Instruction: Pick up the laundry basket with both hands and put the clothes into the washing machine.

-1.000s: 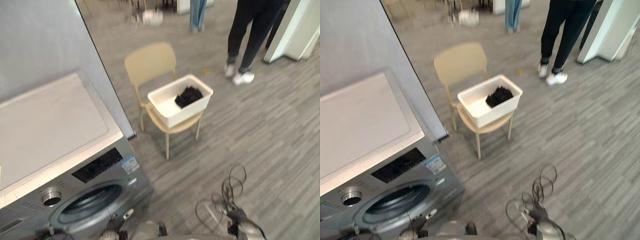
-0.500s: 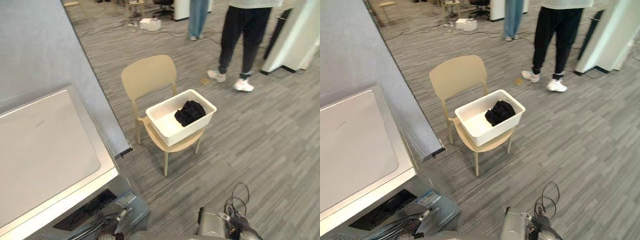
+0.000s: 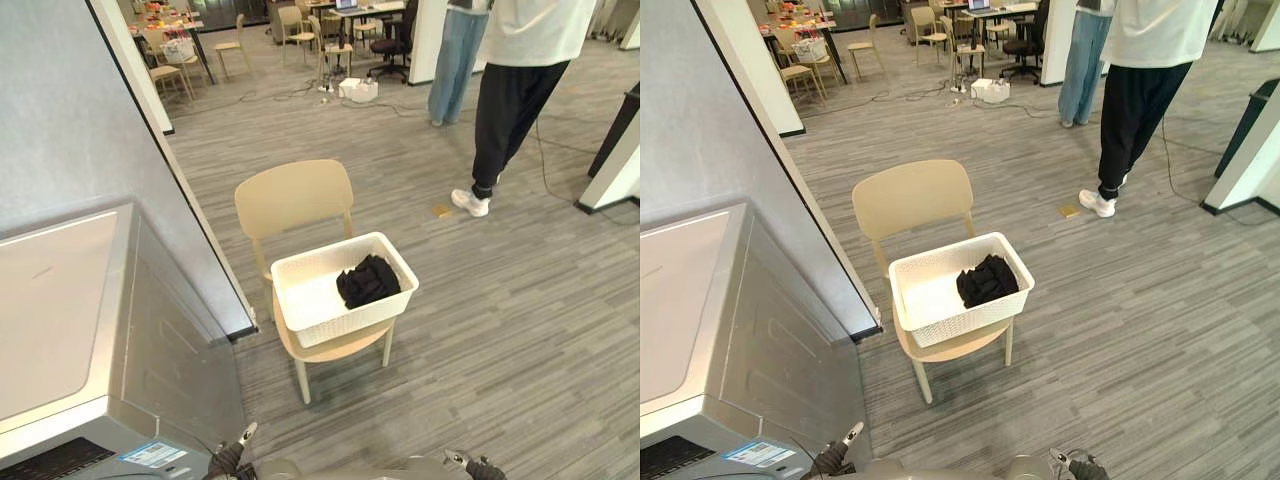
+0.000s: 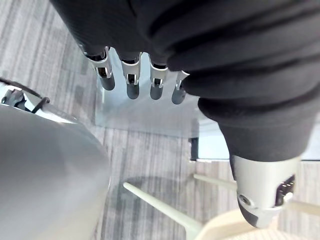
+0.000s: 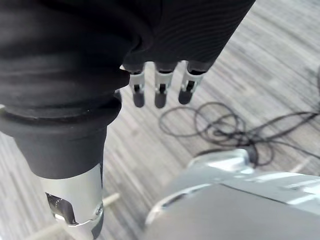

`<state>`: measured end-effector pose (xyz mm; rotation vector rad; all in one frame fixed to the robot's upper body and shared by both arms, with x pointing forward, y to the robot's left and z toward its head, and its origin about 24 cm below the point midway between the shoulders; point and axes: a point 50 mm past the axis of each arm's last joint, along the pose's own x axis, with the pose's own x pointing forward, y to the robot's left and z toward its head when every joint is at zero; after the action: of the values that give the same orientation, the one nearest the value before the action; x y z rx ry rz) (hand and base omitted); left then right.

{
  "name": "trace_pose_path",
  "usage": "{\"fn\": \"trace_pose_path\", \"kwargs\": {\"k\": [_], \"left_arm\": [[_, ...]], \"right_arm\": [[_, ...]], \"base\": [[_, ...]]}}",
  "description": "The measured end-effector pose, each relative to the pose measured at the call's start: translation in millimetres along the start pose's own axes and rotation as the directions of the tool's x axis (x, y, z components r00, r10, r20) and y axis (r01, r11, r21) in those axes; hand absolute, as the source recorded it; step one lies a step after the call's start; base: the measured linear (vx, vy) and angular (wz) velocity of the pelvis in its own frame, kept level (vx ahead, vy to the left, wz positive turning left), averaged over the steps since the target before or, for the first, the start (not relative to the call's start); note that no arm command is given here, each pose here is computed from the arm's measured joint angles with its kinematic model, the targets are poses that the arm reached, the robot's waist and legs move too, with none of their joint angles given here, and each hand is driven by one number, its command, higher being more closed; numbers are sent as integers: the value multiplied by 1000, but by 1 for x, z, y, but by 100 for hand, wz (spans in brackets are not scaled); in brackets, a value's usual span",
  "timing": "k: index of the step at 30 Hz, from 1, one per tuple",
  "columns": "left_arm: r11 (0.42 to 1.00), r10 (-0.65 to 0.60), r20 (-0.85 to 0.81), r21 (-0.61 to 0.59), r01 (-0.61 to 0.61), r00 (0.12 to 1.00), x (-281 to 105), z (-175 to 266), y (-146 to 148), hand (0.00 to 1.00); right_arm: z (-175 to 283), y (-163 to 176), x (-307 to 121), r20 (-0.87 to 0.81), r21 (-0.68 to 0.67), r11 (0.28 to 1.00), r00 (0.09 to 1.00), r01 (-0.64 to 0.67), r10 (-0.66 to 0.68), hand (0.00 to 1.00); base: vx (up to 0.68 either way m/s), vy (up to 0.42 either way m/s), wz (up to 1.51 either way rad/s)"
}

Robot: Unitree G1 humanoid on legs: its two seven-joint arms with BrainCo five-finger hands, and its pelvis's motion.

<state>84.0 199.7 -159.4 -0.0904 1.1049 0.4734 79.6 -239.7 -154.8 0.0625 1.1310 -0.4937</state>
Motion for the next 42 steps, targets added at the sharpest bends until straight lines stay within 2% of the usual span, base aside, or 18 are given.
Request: {"fn": "trace_pose_path", "kwargs": {"k": [4,10,15,19,25,30,34,37,39,40,41,42], "left_arm": [[999,-18,8,26,18,1000,0,2,-4,0],[998,-20,5,64,20,1000,4,9,-2,0],[993,-37,-17,108,38,999,5,7,-7,0],[989,-40,-15,142,42,999,6,11,-7,0],[985,-68,52,165,59,996,8,32,-17,0],[983,-122,18,142,119,992,1,17,-40,0],[997,-69,-16,44,70,997,2,7,-27,0],[998,-36,-42,55,39,998,2,-3,-13,0],[998,-22,-54,57,25,998,1,-9,-8,0],[998,-16,-53,60,19,998,0,-9,-7,0],[998,-18,-48,63,21,999,0,-8,-7,0],[997,-18,-35,75,20,999,0,-7,-7,0]], "right_arm": [[11,1,2,32,-15,1000,999,-6,7,0],[39,21,4,105,-36,998,993,-56,60,0],[18,18,0,79,-48,997,995,-59,62,0],[-1,14,-2,27,6,999,998,-49,48,0],[-44,6,-10,-115,186,982,993,28,-7,0],[-55,-14,-11,-167,295,947,983,124,-76,0],[-50,-22,-10,-152,363,919,983,150,-101,0],[-25,-21,-11,-43,421,898,992,128,-122,0],[9,-23,-20,130,434,896,977,97,-169,0],[40,-26,-37,297,427,902,933,61,-204,0],[52,-27,-45,356,426,903,909,48,-216,0],[77,-28,-61,480,421,907,844,16,-238,0]], "base": [[134,-32,48],[163,21,29],[105,58,42],[197,-99,54],[218,-331,49],[111,-336,3],[57,-130,5],[-8,8,-8],[-34,28,-10],[-45,22,2],[-47,14,11],[-49,8,11]]}}
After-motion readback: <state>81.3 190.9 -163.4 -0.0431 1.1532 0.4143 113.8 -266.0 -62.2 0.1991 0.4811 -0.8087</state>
